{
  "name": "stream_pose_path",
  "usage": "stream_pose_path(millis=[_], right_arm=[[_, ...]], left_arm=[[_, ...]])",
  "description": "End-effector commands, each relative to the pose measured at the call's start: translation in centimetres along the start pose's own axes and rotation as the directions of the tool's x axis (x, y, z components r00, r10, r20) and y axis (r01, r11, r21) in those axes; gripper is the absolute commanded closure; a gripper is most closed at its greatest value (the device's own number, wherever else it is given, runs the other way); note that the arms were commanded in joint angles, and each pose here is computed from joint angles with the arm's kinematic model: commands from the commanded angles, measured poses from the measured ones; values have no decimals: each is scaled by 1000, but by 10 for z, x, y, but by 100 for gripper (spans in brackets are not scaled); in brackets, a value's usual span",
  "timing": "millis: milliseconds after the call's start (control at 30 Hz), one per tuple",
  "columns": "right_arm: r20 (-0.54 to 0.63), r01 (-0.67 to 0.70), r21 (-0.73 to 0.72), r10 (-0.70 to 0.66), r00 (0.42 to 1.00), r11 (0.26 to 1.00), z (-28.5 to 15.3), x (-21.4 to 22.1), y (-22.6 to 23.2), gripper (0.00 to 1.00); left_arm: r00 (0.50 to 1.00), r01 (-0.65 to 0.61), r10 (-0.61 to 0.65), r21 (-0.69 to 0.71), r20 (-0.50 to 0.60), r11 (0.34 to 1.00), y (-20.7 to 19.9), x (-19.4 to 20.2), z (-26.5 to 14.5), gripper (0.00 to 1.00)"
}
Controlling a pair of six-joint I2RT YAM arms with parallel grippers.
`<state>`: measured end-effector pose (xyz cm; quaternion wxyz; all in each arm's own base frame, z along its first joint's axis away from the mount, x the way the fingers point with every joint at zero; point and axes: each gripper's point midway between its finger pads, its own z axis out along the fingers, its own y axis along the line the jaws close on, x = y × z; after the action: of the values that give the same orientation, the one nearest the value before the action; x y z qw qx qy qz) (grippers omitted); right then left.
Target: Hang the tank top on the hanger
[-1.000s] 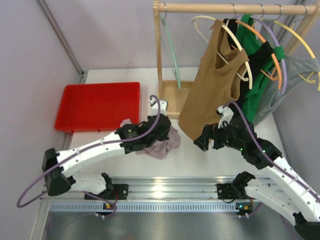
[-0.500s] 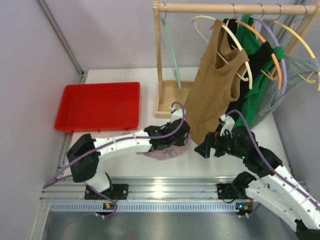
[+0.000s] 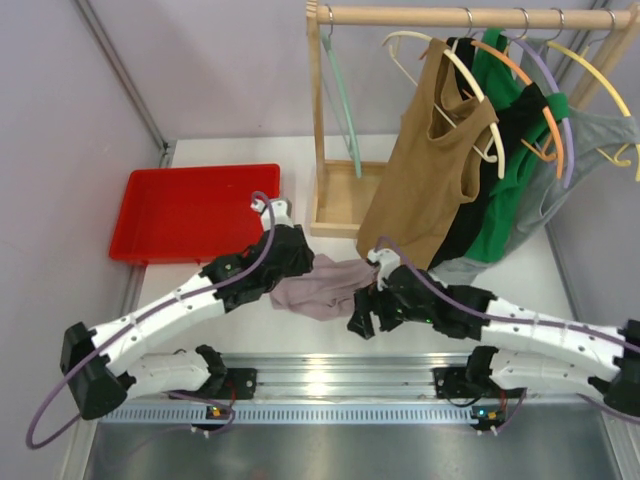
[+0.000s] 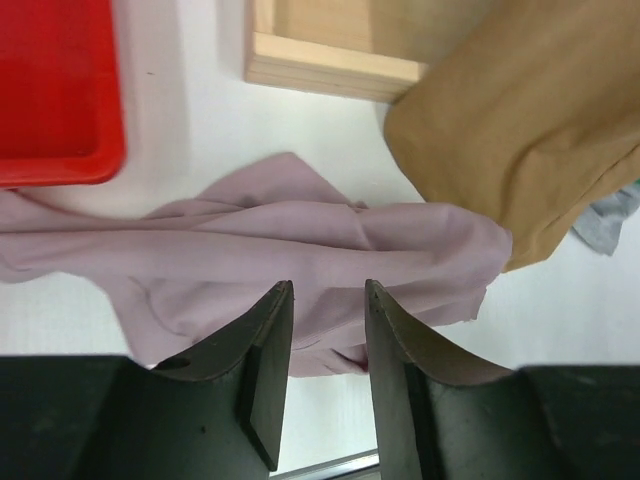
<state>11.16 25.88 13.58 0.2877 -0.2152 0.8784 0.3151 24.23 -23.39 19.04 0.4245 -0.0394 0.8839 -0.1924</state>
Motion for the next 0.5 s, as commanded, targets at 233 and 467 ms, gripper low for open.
stream_pose_path(millis=[233,467], right_arm=[[72,-17,4,17,997,1000,89,-60,65,26],[36,-135,61,133,990,989,136,-55,77,29]], left_arm=[[985,92,-75,-101,158,991,54,-36,-62,60],[976,123,-102,-96,195,988,70,-40,-86,60]])
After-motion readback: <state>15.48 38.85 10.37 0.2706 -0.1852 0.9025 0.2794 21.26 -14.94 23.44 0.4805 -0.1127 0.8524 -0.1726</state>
